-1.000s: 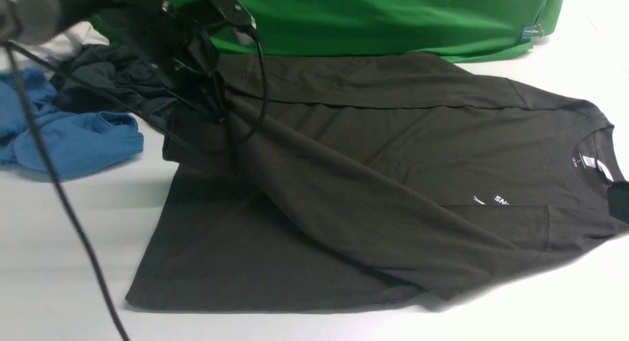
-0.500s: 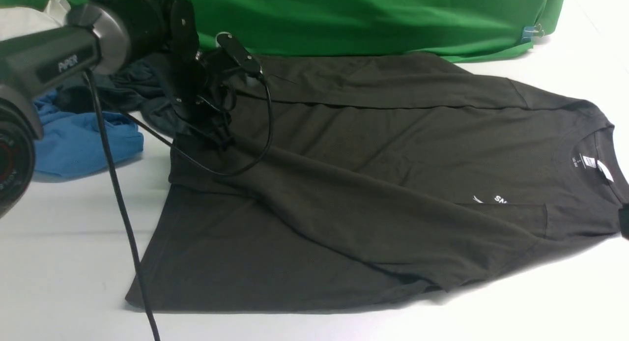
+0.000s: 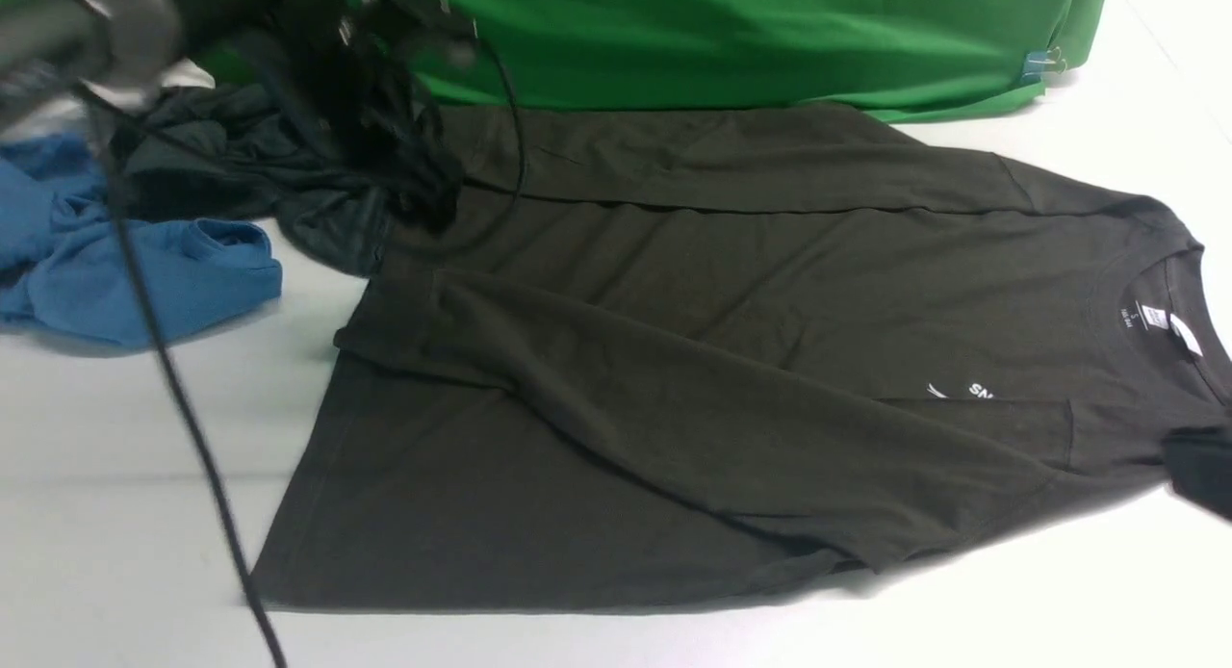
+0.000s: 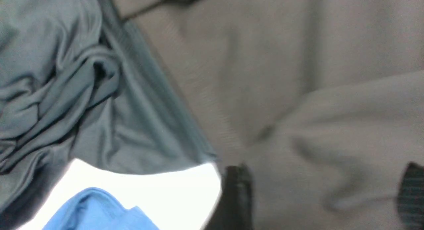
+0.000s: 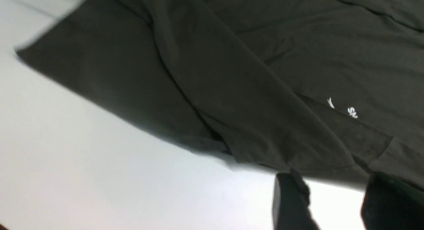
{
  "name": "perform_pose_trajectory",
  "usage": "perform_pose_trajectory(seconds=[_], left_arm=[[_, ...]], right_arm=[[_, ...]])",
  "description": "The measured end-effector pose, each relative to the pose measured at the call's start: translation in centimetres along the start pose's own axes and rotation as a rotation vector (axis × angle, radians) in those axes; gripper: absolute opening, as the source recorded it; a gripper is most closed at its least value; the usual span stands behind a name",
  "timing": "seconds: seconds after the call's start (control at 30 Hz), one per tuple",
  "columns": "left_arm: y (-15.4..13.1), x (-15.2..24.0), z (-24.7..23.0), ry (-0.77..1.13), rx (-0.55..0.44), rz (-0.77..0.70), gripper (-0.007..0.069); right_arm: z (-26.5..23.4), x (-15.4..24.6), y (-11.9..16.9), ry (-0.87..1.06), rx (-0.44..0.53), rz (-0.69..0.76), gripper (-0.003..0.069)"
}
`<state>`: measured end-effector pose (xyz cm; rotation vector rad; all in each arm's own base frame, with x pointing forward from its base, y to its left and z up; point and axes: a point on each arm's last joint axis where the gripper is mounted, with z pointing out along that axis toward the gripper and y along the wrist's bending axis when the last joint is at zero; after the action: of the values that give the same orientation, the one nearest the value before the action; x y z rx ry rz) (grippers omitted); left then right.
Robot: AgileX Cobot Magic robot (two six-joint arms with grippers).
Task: Fold a long-sleeved shirt on a white desktop.
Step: 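Grab the top left corner of the dark shirt with the left gripper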
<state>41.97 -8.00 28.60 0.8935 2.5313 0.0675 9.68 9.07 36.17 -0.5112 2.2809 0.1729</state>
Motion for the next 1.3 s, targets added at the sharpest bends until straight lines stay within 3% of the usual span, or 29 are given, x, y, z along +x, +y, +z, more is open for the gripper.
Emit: perform_pose_trajectory(seconds=[0.03,0.1,0.17,0.27,0.37,0.47,0.6,0.7,0.8,0.93,1.3], left_arm=[[-0.1,-0.1,-0.3,-0.004,0.004,0.000,0.0486],[-1.9,-0.5,-4.3,-0.046,0.023,0.025,0.0229],[-3.5,-0.8,-7.4,-0.093,0.029,0.058,0.0086],[-5.9,-0.3,-11.0,-0.172,0.035,0.085,0.0024],[-8.9,1.0,-14.2,-0.263,0.049,0.113,0.0015],[-11.9,4.2,-16.5,-0.317,0.107,0.128,0.0014],[-15.0,8.7,-16.9,-0.338,0.211,0.130,0.0014],[-16.8,12.2,-16.6,-0.369,0.269,0.133,0.0014],[-17.6,15.4,-15.2,-0.398,0.269,0.151,0.0015],[-18.0,17.7,-14.0,-0.432,0.237,0.183,0.0015],[-17.9,18.1,-13.3,-0.513,0.175,0.200,0.0017]], right_arm=[[0.3,-0.1,0.2,0.009,0.005,-0.011,0.0317],[1.6,-1.6,1.6,0.051,0.024,-0.108,0.0302],[2.9,-3.0,2.3,0.093,0.043,-0.155,0.0286],[5.3,-5.1,2.3,0.156,0.052,-0.177,0.0265],[8.3,-7.4,0.8,0.230,-0.001,-0.160,0.0255],[11.6,-8.5,-2.7,0.313,-0.055,-0.100,0.0253],[15.3,-8.0,-7.3,0.401,-0.081,-0.036,0.0256],[18.8,-6.8,-9.3,0.487,-0.108,-0.071,0.0279],[22.9,-5.7,-9.8,0.520,-0.171,-0.249,0.0349],[26.8,-4.5,-10.7,0.526,-0.158,-0.347,0.0384],[30.5,-2.0,-10.1,0.624,-0.231,-0.346,0.0360]])
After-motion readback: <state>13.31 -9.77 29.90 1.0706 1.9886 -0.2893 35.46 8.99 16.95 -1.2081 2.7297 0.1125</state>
